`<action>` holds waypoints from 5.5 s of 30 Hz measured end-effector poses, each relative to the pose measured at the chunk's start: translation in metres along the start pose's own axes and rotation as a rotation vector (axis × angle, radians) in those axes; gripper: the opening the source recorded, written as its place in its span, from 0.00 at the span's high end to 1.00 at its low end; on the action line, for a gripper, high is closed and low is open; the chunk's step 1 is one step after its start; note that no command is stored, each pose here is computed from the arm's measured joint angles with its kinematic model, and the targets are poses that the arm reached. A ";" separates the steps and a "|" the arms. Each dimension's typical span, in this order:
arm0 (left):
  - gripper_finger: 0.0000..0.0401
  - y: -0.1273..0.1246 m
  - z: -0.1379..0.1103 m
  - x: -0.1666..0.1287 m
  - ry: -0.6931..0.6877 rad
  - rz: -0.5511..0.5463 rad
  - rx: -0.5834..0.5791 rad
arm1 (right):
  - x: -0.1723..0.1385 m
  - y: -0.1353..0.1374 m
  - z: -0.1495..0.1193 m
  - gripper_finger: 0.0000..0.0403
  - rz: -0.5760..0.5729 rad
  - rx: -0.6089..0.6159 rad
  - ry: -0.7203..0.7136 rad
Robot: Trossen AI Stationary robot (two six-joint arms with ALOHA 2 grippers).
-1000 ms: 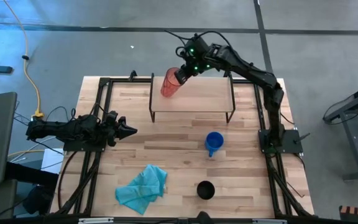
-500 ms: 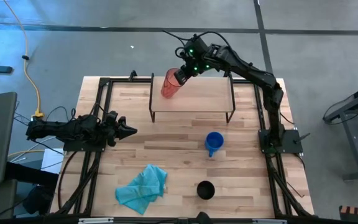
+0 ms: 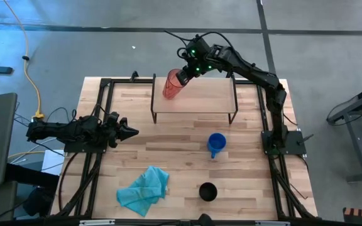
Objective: Stack small to large cups/mugs on shelf
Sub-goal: Put the red cup on the shelf, then put the black cup on the shelf
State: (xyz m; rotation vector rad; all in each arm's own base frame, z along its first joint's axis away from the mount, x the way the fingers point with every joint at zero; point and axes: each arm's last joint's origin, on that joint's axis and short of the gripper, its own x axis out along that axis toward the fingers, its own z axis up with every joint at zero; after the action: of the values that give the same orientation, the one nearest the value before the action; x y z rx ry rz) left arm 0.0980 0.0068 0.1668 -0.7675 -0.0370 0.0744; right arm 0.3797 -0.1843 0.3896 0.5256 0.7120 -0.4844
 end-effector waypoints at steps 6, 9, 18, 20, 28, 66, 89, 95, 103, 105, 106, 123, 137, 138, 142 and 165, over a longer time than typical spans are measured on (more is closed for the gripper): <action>0.92 0.000 0.000 0.000 0.000 0.000 0.000 | 0.000 0.000 0.000 1.00 0.002 0.000 0.001; 0.92 0.000 0.000 0.000 0.000 0.000 0.000 | 0.000 0.000 0.000 1.00 0.002 0.000 0.001; 0.92 0.000 0.000 0.000 0.000 0.000 0.000 | 0.000 0.000 0.000 0.99 0.002 -0.001 0.001; 0.92 0.000 0.000 0.000 0.000 0.000 0.000 | 0.000 0.000 0.000 0.98 0.002 -0.001 0.001; 0.92 0.000 0.000 0.000 0.000 0.000 0.000 | 0.000 0.000 0.000 0.98 0.002 -0.001 -0.001; 0.92 0.000 0.000 0.000 0.003 -0.003 0.000 | 0.008 0.004 0.001 0.80 0.052 -0.025 0.000; 0.92 0.000 0.000 0.000 0.004 -0.003 0.000 | 0.008 0.006 0.005 0.77 0.067 -0.039 -0.046; 0.92 0.000 0.000 0.000 0.004 -0.003 0.000 | 0.007 0.006 0.005 0.71 0.068 -0.043 -0.048; 0.92 0.000 0.000 0.000 0.004 -0.003 0.000 | 0.007 0.006 0.007 0.65 0.075 -0.045 -0.063; 0.92 0.000 0.000 0.000 0.003 -0.003 0.000 | 0.007 0.007 0.008 0.65 0.082 -0.046 -0.072; 0.92 0.000 0.000 0.000 0.004 -0.003 0.000 | 0.007 0.007 0.008 0.64 0.086 -0.047 -0.078; 0.92 0.000 0.000 0.000 0.004 -0.003 0.000 | 0.005 0.008 0.010 0.64 0.100 -0.064 -0.099; 0.92 0.000 0.000 0.000 0.003 -0.003 -0.007 | -0.054 0.009 0.014 0.64 0.136 -0.154 -0.192; 0.92 0.000 0.000 0.000 0.003 -0.003 -0.011 | -0.060 0.010 0.011 0.64 0.135 -0.177 -0.178; 0.92 0.000 0.000 0.000 0.004 -0.003 -0.024 | -0.089 0.009 -0.007 0.64 0.115 -0.246 -0.068; 0.92 -0.001 -0.001 0.000 0.019 -0.019 -0.024 | -0.213 0.043 -0.091 0.64 0.206 -0.304 0.160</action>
State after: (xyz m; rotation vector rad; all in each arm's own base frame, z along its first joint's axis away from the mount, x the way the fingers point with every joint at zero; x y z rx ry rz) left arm 0.0980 0.0061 0.1668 -0.7913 -0.0275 0.0489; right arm 0.2208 -0.0472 0.4956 0.3487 0.8568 -0.1375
